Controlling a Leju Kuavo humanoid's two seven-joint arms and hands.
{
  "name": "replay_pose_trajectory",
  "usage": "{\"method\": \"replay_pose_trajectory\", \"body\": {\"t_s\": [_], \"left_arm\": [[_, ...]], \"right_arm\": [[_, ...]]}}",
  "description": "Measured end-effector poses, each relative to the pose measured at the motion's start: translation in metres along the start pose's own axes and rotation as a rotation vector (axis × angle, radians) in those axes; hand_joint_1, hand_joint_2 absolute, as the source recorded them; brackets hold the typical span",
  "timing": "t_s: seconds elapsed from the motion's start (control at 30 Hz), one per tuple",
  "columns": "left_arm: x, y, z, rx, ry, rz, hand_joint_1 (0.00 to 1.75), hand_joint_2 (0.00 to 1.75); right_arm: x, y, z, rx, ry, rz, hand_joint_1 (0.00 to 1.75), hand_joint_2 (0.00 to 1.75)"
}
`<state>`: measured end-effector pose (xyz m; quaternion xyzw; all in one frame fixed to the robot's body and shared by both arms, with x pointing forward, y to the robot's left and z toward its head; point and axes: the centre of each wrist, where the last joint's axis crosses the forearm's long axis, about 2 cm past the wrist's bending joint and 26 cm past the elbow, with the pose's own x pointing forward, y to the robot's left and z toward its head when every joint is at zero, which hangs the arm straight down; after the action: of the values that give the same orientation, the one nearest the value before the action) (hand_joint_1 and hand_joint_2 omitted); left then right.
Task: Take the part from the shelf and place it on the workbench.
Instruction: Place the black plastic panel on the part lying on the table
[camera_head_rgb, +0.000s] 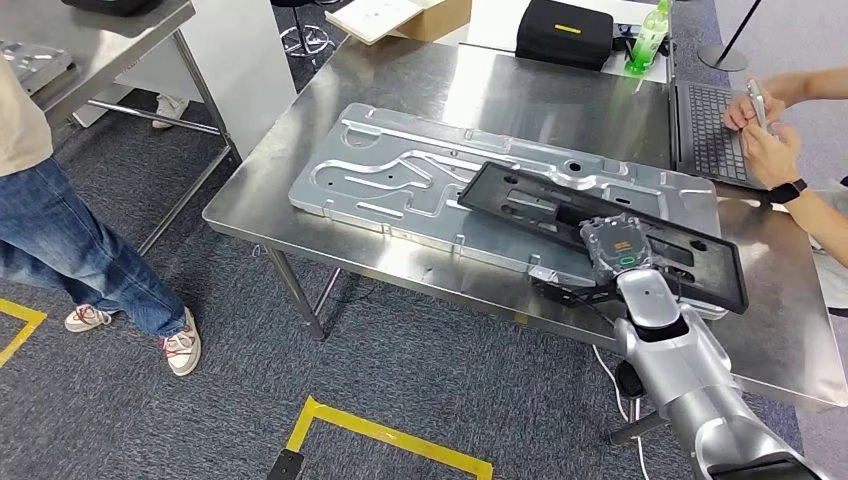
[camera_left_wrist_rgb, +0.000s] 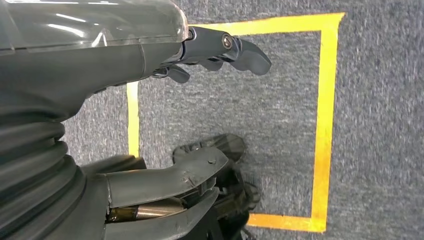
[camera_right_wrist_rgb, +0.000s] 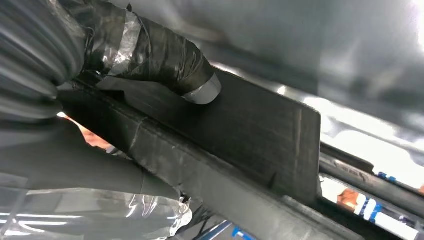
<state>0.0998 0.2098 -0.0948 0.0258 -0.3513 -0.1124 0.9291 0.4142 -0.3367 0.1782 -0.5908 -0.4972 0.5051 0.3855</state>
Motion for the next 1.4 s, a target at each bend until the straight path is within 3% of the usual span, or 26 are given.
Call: {"method": "replay_pose_trajectory", "body": {"t_s": [0.33,0.47,1.03,1.17,1.4], "left_arm": [[0.0,-0.001,0.0,-0.021,-0.044,-0.014,0.0,1.75],[0.0,-0.002,0.0,-0.044,-0.056,-0.016,0.0,1.75],[-0.001,-0.002,0.001,-0.073,-0.04,-0.031,0.0,1.75],[-0.002,-0.002,0.001,-0.071,-0.033,-0.029,0.0,0.0],[-0.005,0.0,0.002,-0.055,-0.024,-0.021,0.0,0.0]], "right_arm": [[0.011,0.003,0.004,0.003,-0.017,-0.025,1.75,1.75],[0.011,0.003,0.004,0.005,-0.019,-0.029,0.0,0.0],[0.01,0.001,0.002,-0.009,-0.008,-0.045,0.0,0.0],[0.011,0.0,0.002,-0.015,-0.003,-0.053,0.0,0.0],[0.013,0.0,0.009,-0.035,0.021,-0.093,0.0,0.0]]}}
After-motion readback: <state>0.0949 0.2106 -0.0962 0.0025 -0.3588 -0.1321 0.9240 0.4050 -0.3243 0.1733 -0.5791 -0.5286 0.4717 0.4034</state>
